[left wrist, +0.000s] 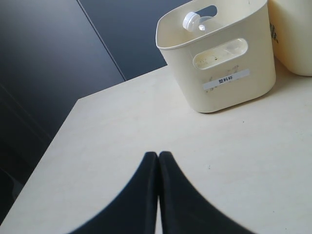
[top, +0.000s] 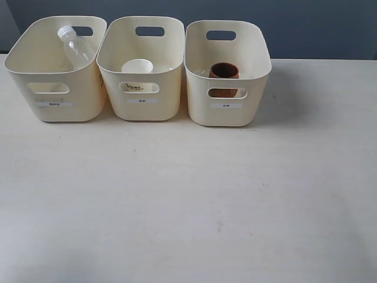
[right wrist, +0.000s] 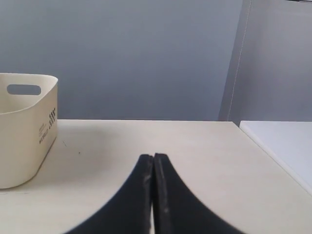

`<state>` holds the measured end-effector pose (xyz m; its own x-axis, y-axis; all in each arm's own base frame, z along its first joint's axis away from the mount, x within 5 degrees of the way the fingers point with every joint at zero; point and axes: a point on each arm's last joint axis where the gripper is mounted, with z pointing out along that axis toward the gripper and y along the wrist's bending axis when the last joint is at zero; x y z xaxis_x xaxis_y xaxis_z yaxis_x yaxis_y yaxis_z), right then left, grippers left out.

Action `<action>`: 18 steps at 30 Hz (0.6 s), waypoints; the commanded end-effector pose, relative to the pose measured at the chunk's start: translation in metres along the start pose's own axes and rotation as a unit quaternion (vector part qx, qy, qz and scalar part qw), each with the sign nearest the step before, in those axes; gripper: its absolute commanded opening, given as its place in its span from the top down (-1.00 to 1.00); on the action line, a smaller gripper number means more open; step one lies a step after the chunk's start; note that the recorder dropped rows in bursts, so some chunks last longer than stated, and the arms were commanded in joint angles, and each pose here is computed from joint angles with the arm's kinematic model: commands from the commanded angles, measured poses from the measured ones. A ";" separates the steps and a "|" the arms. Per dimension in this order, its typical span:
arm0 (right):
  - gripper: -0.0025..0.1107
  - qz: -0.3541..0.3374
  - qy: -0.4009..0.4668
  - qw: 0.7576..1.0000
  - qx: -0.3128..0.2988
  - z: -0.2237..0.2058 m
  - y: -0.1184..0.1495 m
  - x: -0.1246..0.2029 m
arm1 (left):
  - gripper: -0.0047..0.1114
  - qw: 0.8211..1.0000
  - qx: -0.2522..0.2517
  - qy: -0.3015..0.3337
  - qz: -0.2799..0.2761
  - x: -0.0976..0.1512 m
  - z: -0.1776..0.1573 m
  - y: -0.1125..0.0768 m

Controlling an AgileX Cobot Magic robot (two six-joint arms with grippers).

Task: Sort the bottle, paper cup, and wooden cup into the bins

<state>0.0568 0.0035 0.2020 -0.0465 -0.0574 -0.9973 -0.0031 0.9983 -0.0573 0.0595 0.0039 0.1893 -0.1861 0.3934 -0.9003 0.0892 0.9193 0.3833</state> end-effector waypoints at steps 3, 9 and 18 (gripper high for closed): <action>0.97 -0.018 0.019 0.999 0.036 -0.001 -0.006 0.004 | 0.92 1.000 0.002 0.001 -0.002 0.001 0.000 -0.001; 0.97 0.018 0.001 0.998 0.058 -0.001 -0.010 0.001 | 0.92 1.000 0.002 0.001 -0.002 0.001 0.000 -0.001; 0.97 0.022 0.009 0.998 0.059 -0.001 -0.010 0.003 | 0.92 1.000 0.002 0.001 -0.002 0.001 0.000 -0.001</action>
<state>0.0562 -0.0067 0.2004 -0.0651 -0.0073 -0.9979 0.1100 0.9938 -0.0145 0.0595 0.0039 0.1893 -0.1861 0.3934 -0.9003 0.0892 0.9193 0.3833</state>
